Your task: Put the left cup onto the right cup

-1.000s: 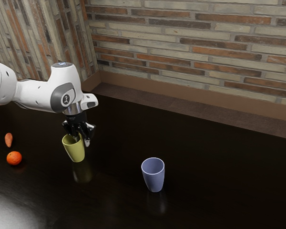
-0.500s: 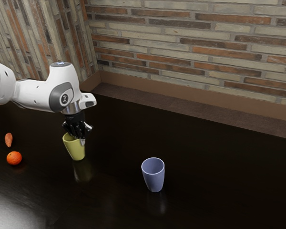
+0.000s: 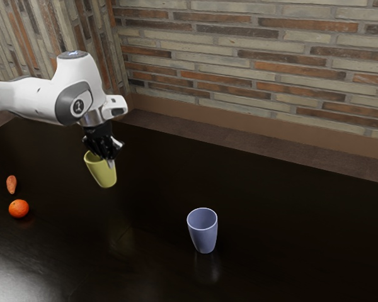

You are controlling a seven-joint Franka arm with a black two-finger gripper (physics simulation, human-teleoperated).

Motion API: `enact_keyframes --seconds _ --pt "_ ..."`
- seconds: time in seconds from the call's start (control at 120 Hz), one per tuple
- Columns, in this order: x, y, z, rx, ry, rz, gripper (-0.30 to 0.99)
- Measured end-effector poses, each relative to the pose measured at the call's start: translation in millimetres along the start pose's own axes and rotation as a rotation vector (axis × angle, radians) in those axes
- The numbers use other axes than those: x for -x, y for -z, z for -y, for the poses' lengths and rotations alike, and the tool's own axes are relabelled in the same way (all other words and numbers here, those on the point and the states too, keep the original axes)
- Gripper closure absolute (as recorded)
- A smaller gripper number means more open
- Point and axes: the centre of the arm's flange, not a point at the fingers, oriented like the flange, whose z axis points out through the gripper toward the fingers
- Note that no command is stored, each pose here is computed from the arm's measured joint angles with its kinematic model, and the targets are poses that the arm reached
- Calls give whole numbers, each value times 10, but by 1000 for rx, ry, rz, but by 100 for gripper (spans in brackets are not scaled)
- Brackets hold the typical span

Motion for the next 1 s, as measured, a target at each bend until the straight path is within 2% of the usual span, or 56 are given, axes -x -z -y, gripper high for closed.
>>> enact_keyframes --seconds 0.167,0.317,0.492,0.75,1.0 --pt "92 378 -243 3 -43 -23 78" --pt "176 548 -492 6 -90 -17 78" --pt "271 627 -872 10 -162 -2 78" --pt "485 728 -1719 22 -322 -4 78" --pt "611 746 -2096 27 -395 -6 78"
